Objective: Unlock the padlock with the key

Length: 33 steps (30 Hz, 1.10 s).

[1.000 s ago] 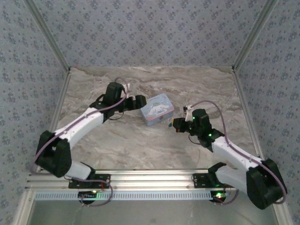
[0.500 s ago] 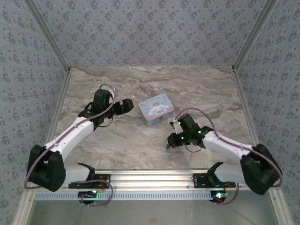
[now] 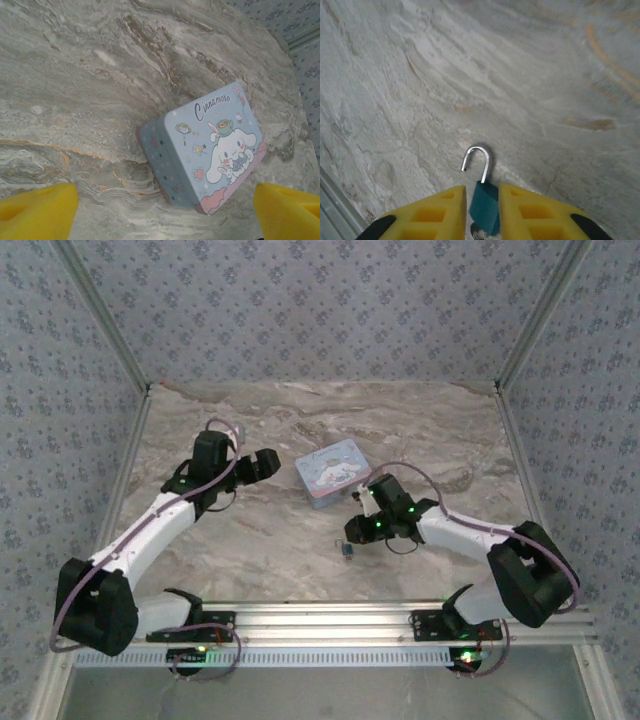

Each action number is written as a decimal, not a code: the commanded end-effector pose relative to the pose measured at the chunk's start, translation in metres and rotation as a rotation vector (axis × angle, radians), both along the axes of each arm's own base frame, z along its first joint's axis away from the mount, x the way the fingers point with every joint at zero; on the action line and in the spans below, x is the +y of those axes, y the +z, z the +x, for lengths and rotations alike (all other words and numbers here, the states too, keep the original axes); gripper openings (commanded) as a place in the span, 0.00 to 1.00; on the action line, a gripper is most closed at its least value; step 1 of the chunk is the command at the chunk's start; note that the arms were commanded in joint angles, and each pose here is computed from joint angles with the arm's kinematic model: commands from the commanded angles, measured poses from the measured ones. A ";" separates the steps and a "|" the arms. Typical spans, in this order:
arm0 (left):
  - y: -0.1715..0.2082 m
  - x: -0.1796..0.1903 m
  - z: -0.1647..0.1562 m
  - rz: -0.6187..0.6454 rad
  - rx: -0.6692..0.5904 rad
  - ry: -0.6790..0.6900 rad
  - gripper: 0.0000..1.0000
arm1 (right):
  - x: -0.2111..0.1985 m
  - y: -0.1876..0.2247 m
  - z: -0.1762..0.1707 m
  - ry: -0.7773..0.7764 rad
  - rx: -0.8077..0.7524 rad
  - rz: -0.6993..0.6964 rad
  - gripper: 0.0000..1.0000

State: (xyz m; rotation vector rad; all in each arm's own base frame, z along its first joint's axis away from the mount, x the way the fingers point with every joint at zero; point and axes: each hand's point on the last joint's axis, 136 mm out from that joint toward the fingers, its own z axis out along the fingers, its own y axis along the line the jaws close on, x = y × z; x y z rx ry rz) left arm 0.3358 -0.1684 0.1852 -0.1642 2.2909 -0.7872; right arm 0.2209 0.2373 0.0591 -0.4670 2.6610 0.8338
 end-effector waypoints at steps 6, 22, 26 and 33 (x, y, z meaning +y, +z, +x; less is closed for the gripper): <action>0.031 0.053 0.005 0.094 -0.162 0.168 0.98 | -0.061 0.065 0.045 -0.160 -0.274 -0.085 0.38; 0.027 0.179 0.008 0.582 -0.491 0.502 0.98 | -0.256 0.084 0.093 -0.804 -0.627 -0.338 1.00; 0.004 0.191 0.014 0.641 -0.448 0.503 0.98 | -0.271 0.063 0.100 -0.823 -0.655 -0.393 1.00; -0.029 0.193 0.024 0.666 -0.431 0.441 0.98 | -0.264 0.045 0.122 -0.774 -0.705 -0.360 1.00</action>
